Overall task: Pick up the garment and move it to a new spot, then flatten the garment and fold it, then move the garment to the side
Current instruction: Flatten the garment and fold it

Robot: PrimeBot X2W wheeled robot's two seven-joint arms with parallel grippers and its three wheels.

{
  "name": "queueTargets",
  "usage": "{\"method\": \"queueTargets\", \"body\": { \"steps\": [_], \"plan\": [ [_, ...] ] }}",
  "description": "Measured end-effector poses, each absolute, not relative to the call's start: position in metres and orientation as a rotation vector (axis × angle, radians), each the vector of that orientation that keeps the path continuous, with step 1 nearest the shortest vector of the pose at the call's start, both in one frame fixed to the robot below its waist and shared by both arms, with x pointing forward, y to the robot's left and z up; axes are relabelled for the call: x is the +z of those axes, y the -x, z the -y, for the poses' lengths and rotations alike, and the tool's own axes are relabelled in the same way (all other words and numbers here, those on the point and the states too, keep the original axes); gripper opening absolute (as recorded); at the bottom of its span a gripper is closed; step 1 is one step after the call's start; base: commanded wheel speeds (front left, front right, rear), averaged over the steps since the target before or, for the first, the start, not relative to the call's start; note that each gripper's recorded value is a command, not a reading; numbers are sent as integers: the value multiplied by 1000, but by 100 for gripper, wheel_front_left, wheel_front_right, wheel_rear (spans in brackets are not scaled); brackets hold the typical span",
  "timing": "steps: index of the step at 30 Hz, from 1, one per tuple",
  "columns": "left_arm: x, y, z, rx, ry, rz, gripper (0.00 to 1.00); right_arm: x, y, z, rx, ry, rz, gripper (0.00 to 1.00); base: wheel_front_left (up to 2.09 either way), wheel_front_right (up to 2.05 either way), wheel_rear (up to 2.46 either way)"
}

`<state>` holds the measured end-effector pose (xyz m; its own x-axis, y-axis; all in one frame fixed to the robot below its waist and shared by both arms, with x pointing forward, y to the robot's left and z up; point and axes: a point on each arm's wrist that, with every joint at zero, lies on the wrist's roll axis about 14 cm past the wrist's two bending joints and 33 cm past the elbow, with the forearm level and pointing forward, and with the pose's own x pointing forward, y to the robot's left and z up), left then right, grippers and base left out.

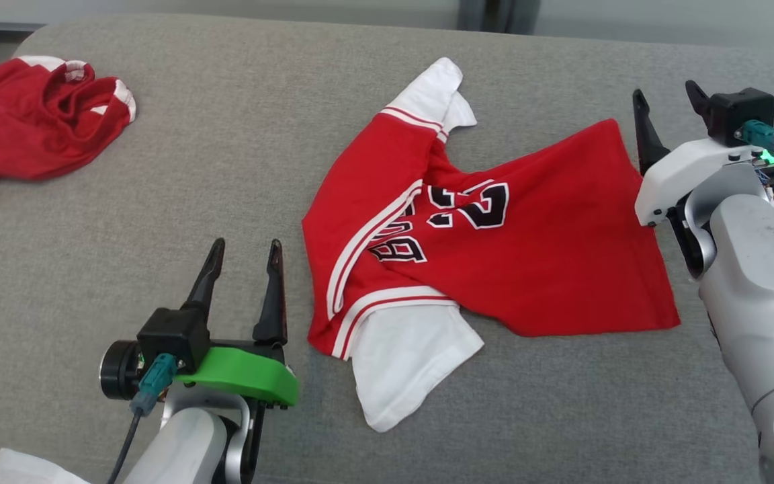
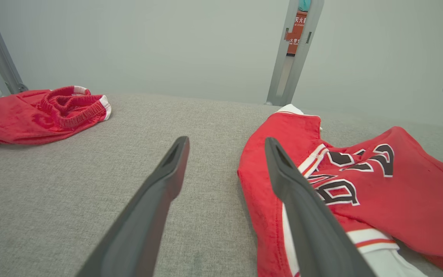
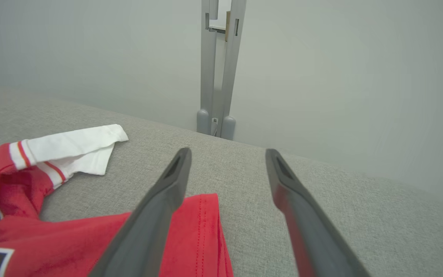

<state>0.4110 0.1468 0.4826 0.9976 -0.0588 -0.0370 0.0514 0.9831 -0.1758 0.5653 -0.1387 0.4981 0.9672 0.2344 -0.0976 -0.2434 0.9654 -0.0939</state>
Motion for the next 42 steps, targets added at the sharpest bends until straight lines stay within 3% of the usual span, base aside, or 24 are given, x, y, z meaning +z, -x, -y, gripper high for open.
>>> {"method": "queueTargets", "body": {
  "steps": [7, 23, 34, 42],
  "plan": [
    [493, -414, -136, -88, 187, -13, 100, 515, -528, 157, 202, 54, -2, 100, 0, 0, 0],
    [487, -372, -122, -109, 273, -34, 100, 495, -399, 175, 86, -15, 36, 100, 0, 0, 0],
    [480, -355, -124, -101, 271, -42, 100, 493, -371, 162, 111, -108, 35, 100, 0, 0, 0],
    [441, -352, -103, -204, 211, -200, 100, 492, -370, 164, 103, -109, 32, 100, 0, 0, 0]
  ]
}}
